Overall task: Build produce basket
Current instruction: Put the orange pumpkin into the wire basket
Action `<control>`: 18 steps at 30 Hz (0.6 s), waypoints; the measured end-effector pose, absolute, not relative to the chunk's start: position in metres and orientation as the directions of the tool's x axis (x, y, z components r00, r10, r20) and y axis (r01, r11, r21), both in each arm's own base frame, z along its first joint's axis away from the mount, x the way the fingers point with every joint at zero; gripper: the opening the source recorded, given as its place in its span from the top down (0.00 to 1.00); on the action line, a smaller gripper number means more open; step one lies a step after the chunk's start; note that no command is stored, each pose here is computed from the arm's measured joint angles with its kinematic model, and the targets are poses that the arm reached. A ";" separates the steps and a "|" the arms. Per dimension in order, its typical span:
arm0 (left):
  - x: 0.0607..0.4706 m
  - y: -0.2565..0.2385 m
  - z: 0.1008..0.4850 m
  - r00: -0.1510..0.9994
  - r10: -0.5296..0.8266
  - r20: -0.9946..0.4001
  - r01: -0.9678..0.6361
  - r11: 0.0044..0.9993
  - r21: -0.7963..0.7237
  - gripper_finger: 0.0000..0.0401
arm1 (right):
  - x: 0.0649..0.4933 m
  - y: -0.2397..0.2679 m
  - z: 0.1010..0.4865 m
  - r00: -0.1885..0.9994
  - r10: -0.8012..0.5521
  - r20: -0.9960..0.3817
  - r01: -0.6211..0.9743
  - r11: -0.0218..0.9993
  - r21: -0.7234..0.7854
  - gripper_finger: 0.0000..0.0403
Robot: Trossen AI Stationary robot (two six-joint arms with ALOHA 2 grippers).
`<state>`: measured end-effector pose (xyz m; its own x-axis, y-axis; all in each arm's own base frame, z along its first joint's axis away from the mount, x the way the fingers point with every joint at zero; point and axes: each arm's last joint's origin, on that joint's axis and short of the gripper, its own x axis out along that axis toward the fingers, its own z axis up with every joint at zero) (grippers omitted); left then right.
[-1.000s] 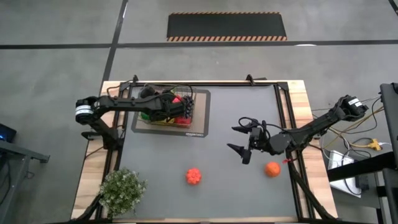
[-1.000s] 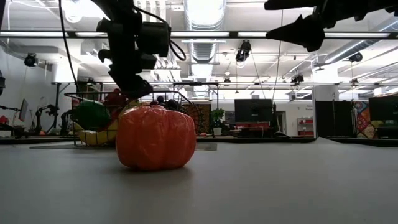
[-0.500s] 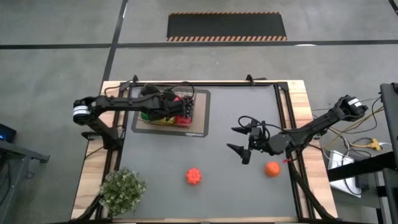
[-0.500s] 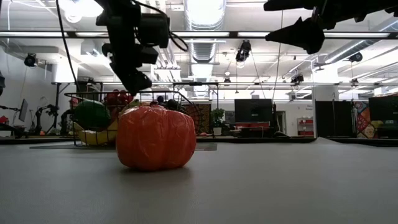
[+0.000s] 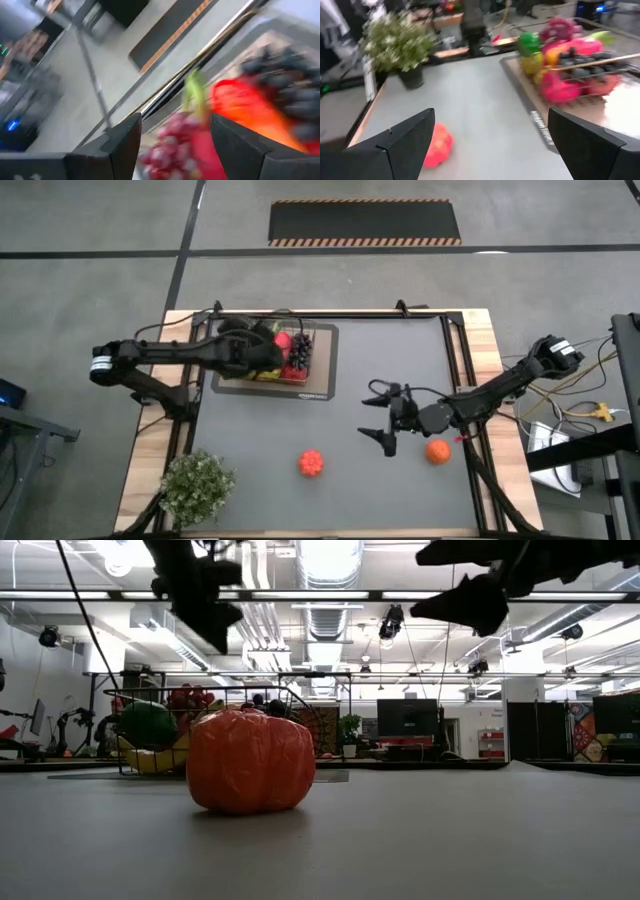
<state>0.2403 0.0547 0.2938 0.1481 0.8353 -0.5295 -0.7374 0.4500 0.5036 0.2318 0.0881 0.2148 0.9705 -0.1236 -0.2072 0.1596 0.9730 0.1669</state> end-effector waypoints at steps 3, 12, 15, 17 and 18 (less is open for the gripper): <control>0.243 0.031 0.300 0.272 0.809 -0.521 -0.696 0.539 0.475 0.46 | 0.246 0.096 0.212 0.966 -0.082 -0.245 0.114 0.987 0.118 0.08; 0.255 -0.053 0.295 0.672 0.287 -0.683 -0.214 0.958 0.192 0.46 | 0.277 0.114 0.203 0.904 0.002 -0.427 0.000 1.000 0.006 0.08; 0.258 -0.078 0.289 0.712 0.134 -0.689 -0.084 0.991 0.106 0.46 | 0.278 0.117 0.201 0.895 0.005 -0.447 -0.013 1.000 -0.016 0.08; 0.260 -0.093 0.284 0.723 0.075 -0.687 -0.028 0.996 0.079 0.46 | 0.278 0.117 0.200 0.894 0.006 -0.448 -0.024 0.999 -0.035 0.08; 0.261 -0.099 0.281 0.725 0.060 -0.686 -0.015 0.997 0.071 0.46 | 0.277 0.117 0.199 0.894 0.008 -0.448 -0.030 0.999 -0.041 0.08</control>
